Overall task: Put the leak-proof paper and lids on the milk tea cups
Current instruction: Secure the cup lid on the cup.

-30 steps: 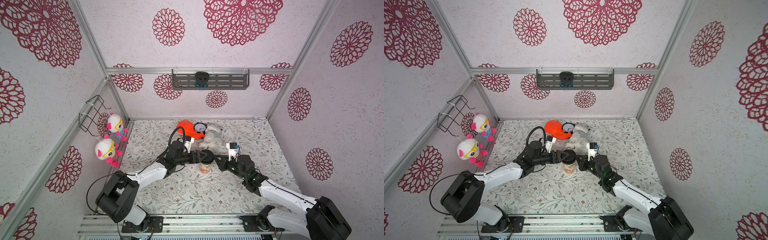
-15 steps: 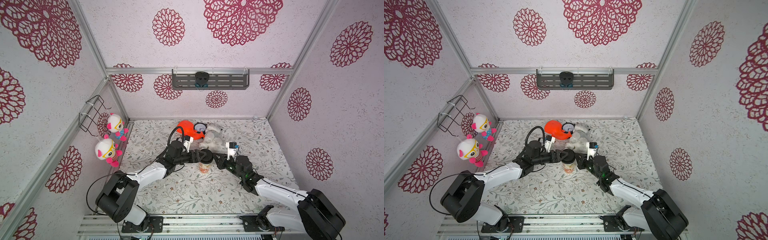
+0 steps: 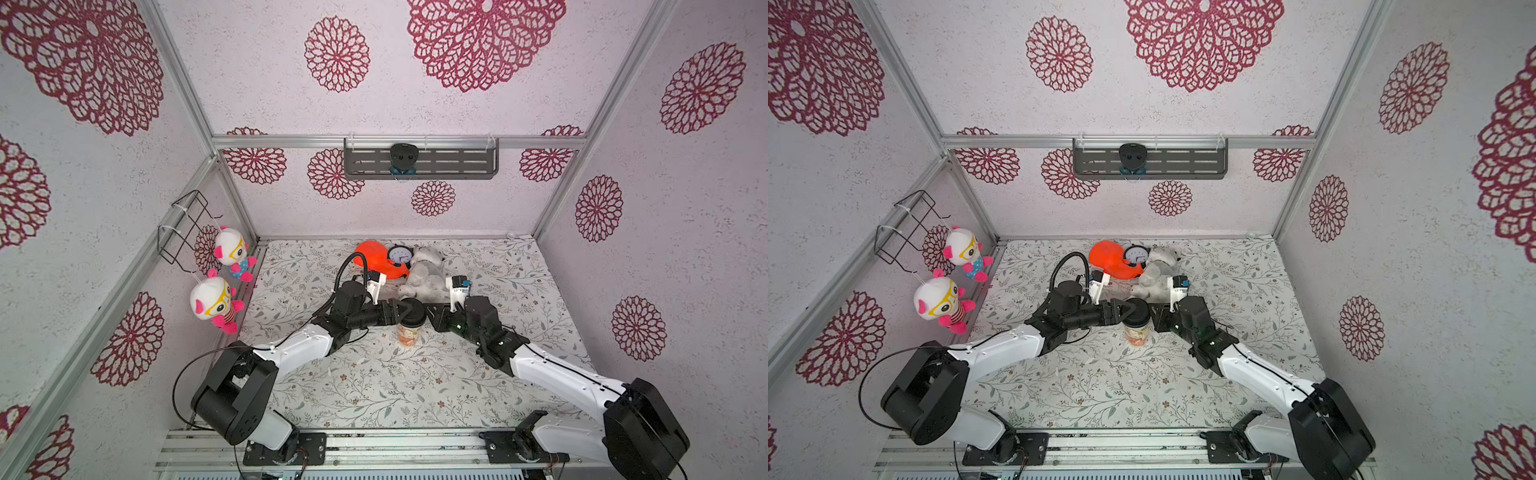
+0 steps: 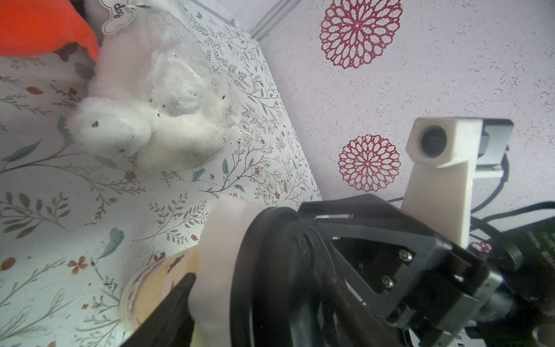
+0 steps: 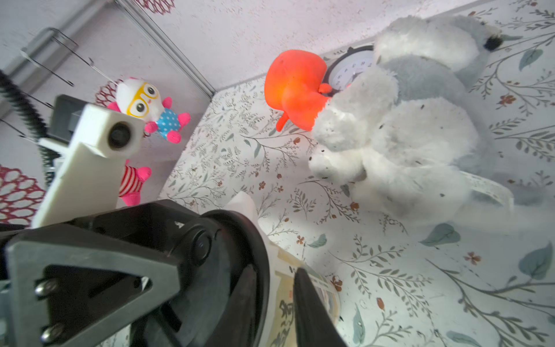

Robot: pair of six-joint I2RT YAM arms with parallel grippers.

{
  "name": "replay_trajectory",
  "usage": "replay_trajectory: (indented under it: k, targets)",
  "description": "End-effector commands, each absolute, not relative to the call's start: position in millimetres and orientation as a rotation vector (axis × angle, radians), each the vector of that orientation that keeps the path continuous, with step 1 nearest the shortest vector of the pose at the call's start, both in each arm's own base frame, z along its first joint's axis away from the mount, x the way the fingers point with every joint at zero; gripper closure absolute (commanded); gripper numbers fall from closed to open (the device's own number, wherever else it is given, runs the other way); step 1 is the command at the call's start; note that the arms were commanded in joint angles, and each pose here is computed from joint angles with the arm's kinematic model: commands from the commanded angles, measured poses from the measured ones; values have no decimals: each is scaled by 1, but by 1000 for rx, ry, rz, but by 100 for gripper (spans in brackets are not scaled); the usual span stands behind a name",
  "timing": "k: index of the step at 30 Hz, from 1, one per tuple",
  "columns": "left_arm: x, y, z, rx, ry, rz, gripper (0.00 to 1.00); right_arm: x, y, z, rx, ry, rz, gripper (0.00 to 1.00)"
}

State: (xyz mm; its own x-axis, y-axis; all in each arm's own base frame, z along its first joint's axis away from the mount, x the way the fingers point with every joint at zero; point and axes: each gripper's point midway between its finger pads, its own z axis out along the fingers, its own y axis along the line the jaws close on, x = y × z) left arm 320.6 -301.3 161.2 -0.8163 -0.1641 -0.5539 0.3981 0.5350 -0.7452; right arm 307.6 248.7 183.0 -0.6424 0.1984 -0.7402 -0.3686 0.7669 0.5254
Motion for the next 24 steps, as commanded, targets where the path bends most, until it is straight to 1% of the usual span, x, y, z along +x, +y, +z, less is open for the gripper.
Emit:
replay_trajectory:
  k: [1,5,12,16,18,20,24]
  targets:
    - [292,-277,86,126,2499,-1136,33,286,229,134,-213,2395,654,72]
    - [293,-279,88,134,2497,-1142,33,304,230,178,-203,2301,628,67]
    - [295,-283,90,139,2494,-1156,33,316,233,217,-201,2212,651,59]
    - [296,-282,90,135,2490,-1158,33,307,257,230,-269,2131,850,50]
    - [296,-283,90,135,2491,-1161,33,302,266,228,-291,2124,907,47]
    - [296,-283,91,133,2487,-1165,34,302,266,218,-284,2151,889,45]
    - [296,-286,101,137,2460,-1196,34,300,263,190,-267,2209,858,46]
